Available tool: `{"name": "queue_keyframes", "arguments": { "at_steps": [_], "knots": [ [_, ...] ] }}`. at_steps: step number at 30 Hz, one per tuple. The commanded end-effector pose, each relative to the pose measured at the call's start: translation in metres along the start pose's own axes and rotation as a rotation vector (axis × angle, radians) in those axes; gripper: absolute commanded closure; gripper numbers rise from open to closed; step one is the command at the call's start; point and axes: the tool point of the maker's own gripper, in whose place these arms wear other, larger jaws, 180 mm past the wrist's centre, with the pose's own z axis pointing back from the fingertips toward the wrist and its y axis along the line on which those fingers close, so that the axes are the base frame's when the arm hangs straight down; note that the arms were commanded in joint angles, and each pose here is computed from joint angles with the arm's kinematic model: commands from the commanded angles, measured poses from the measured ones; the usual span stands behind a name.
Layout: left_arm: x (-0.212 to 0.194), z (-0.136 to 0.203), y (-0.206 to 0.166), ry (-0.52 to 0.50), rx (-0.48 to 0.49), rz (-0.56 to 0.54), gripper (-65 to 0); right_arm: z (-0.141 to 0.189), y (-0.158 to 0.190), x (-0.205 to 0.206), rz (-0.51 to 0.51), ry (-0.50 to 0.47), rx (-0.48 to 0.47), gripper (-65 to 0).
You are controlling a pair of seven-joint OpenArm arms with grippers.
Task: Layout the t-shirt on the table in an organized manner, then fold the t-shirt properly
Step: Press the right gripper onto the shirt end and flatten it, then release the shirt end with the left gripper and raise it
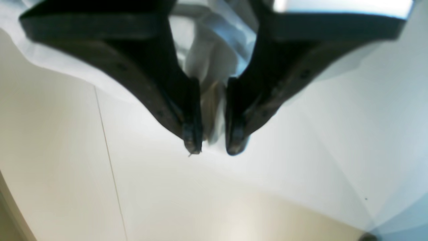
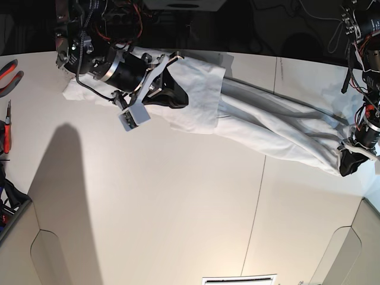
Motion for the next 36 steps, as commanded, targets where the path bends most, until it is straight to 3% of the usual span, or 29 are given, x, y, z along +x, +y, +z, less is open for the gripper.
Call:
{"name": "queue_keyframes", "arguments": {
  "at_steps": [1,6,15,21,27,30,31,36],
  "knots": [
    [0.033,-0.002,0.003,-0.082,-0.009,-0.015,-15.8,0.003,0.005,0.009,0.007,-0.041,0.016,0.0],
    [0.044,-0.007,0.0,-0.107,-0.015,-0.012,-25.7,0.001,-0.011,-0.023,0.002,0.043,-0.042,0.0],
    [0.048,-0.008,-0.001,-0.114,-0.017,-0.012,-25.7,-0.01,-0.068,-0.076,-0.054,0.193,-0.116,0.0],
    [0.047,-0.008,0.0,-0.106,-0.015,-0.014,-25.7,-0.006,-0.117,-0.059,0.028,0.235,-0.197,0.0],
    [0.053,-0.005,0.005,-0.119,-0.005,-0.013,-25.7,0.003,-0.144,-0.031,0.121,0.23,-0.261,0.0],
    [0.061,-0.002,0.01,-0.159,0.002,0.057,-25.5,0.004,-0.148,-0.025,0.136,0.226,-0.27,0.0],
    [0.059,-0.003,0.009,-0.146,-0.005,0.096,-23.8,0.003,-0.147,-0.025,0.134,0.224,-0.268,0.0],
    [0.051,-0.01,-0.033,-0.038,-0.14,0.252,0.0,0.003,-0.146,-0.026,0.132,0.226,-0.265,0.0]
  ]
}}
